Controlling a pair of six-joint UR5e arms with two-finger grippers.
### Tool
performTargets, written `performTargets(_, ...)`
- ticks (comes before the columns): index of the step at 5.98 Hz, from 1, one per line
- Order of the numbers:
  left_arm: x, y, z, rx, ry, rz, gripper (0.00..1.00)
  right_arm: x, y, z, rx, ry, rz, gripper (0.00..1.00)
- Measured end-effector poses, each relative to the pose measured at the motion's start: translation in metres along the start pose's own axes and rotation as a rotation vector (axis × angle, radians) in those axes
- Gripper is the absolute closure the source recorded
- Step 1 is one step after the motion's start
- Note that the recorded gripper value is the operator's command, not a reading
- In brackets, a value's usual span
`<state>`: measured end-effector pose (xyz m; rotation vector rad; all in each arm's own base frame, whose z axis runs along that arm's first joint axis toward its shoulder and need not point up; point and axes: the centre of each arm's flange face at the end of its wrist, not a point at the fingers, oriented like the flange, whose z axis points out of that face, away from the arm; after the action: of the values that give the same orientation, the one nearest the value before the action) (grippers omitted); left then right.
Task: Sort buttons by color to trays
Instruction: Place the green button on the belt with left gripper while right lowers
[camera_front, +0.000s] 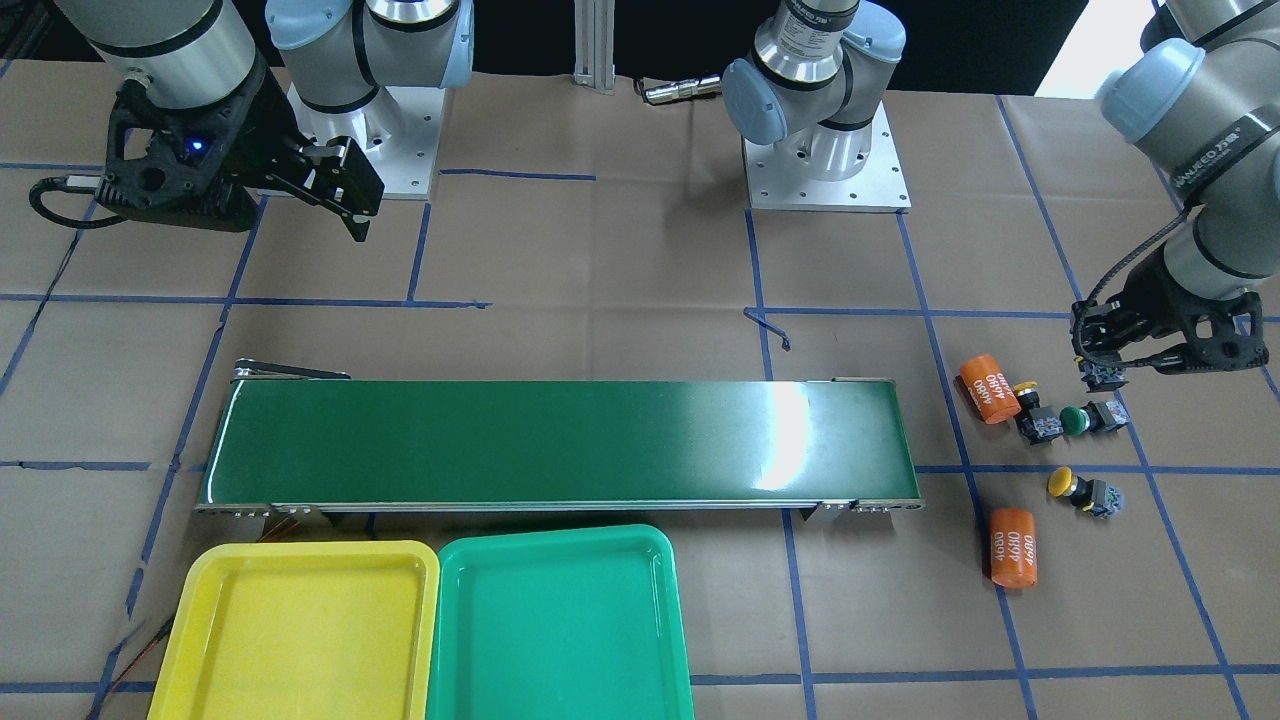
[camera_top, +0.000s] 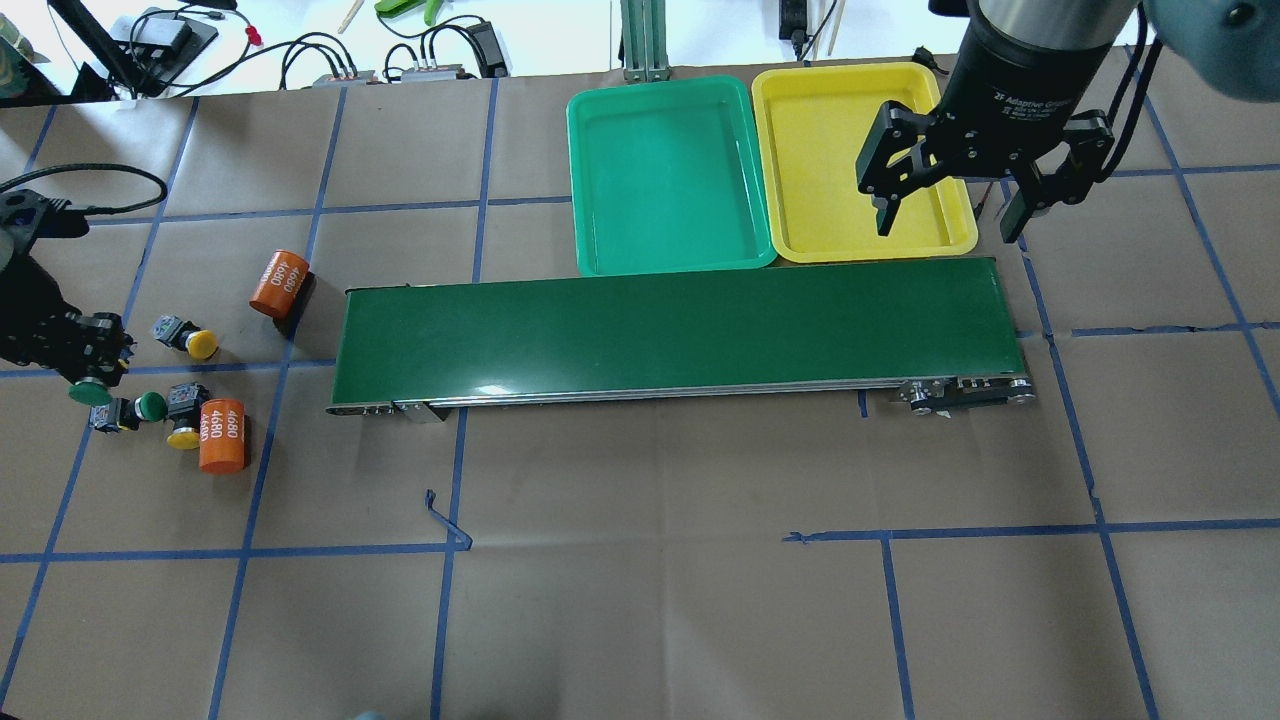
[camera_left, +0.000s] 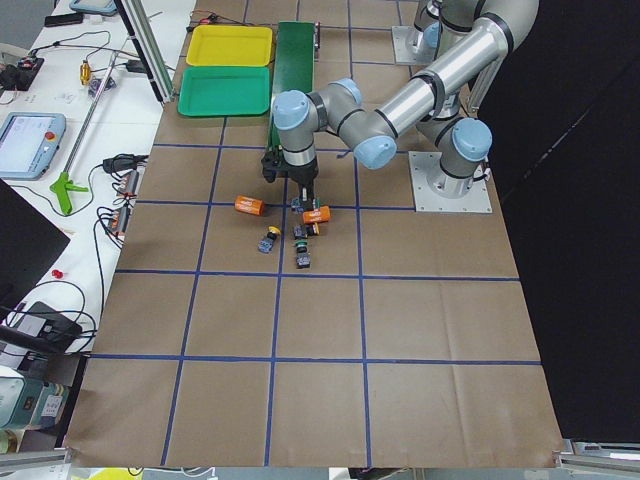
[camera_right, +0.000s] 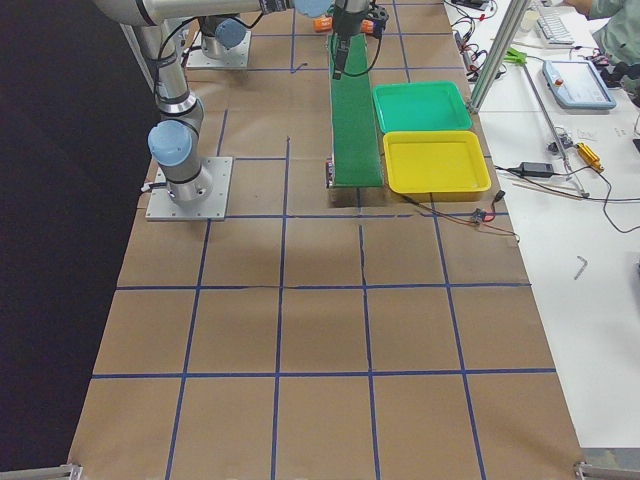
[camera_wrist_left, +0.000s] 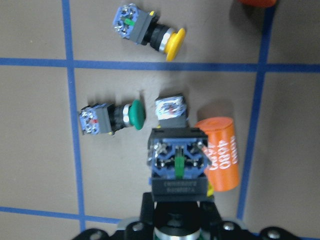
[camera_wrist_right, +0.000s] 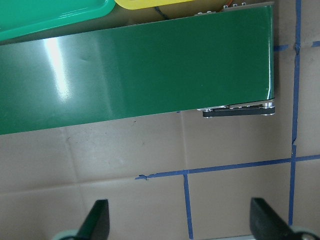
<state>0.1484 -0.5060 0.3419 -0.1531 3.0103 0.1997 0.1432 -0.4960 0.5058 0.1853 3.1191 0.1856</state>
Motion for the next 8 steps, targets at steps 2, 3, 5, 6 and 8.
performTargets(2,0.079,-0.018,-0.042,0.008,0.035,-0.287,0.99,0.000,0.000,0.000,0.001,0.000,0.000,0.00)
performTargets(3,0.113,-0.021,-0.052,0.013,0.087,-0.423,1.00,0.000,0.000,0.000,0.002,0.000,0.000,0.00)
performTargets(5,0.173,-0.027,-0.051,-0.015,0.159,-0.613,1.00,0.000,0.000,0.000,0.001,0.001,-0.001,0.00)
performTargets(6,0.205,-0.033,-0.043,-0.031,0.164,-0.660,1.00,0.000,0.000,0.000,0.001,0.001,-0.001,0.00)
performTargets(8,0.270,-0.048,-0.027,-0.046,0.146,-0.761,0.97,0.001,0.005,-0.001,-0.016,0.002,-0.069,0.00)
